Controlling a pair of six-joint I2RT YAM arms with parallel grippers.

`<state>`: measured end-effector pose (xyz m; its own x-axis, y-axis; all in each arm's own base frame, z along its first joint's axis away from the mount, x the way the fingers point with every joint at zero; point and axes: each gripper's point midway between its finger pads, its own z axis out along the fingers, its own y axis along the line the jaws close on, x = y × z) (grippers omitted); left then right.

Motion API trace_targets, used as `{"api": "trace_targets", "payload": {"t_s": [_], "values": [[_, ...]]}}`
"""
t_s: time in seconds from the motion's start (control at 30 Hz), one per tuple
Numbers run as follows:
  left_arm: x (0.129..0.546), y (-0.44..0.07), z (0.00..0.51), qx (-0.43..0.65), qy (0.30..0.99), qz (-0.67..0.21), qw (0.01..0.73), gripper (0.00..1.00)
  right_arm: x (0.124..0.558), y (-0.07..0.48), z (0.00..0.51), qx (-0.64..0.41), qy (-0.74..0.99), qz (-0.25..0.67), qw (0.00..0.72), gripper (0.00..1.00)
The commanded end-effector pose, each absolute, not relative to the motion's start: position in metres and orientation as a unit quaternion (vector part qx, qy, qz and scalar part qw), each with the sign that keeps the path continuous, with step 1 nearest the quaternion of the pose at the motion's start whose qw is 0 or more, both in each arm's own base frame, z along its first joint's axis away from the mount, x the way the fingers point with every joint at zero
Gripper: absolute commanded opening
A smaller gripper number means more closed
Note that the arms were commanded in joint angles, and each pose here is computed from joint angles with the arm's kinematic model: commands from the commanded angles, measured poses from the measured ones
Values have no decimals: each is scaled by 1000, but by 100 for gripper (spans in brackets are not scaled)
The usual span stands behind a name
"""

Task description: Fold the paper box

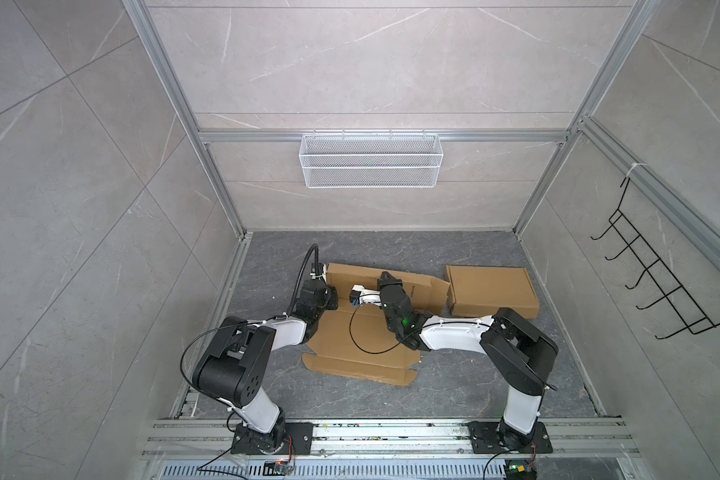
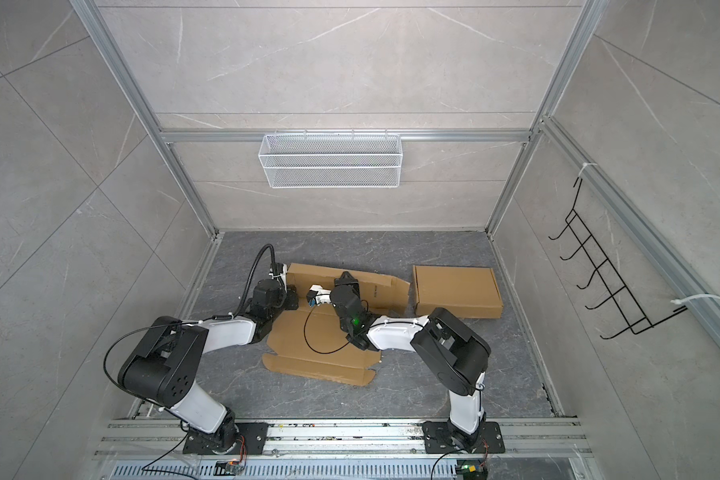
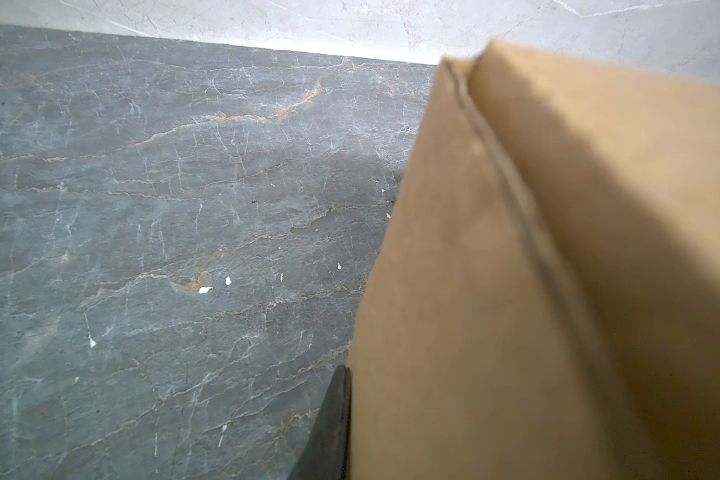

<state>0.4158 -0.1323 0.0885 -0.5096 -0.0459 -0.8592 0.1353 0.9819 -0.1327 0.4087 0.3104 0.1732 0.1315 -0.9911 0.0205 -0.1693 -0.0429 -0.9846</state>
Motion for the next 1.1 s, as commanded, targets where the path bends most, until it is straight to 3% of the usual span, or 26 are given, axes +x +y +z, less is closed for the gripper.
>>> {"api": "trace_targets", "payload": {"t_s": [0.0,0.13,0.33,0.4,0.63,0.9,0.97,1.07], "values": [[423,-123,110,27,857,-71,510,27,406,315,161,-601,498,-421,461,0],[420,-123,131,49,851,-73,518,37,405,314,158,-602,500,-420,459,0],[432,-131,156,67,839,-77,534,37,404,315,155,-605,500,-418,457,0],[435,-131,160,67,837,-75,538,34,404,316,156,-604,501,-417,458,0],[440,-134,150,64,841,-81,531,8,404,320,157,-605,499,-416,461,0],[436,-129,153,66,836,-69,541,3,407,322,169,-590,509,-413,471,0],[433,-126,156,66,834,-62,545,2,406,322,178,-582,531,-392,475,8],[428,-116,163,55,830,-44,554,1,398,325,189,-574,581,-323,479,32]]}}
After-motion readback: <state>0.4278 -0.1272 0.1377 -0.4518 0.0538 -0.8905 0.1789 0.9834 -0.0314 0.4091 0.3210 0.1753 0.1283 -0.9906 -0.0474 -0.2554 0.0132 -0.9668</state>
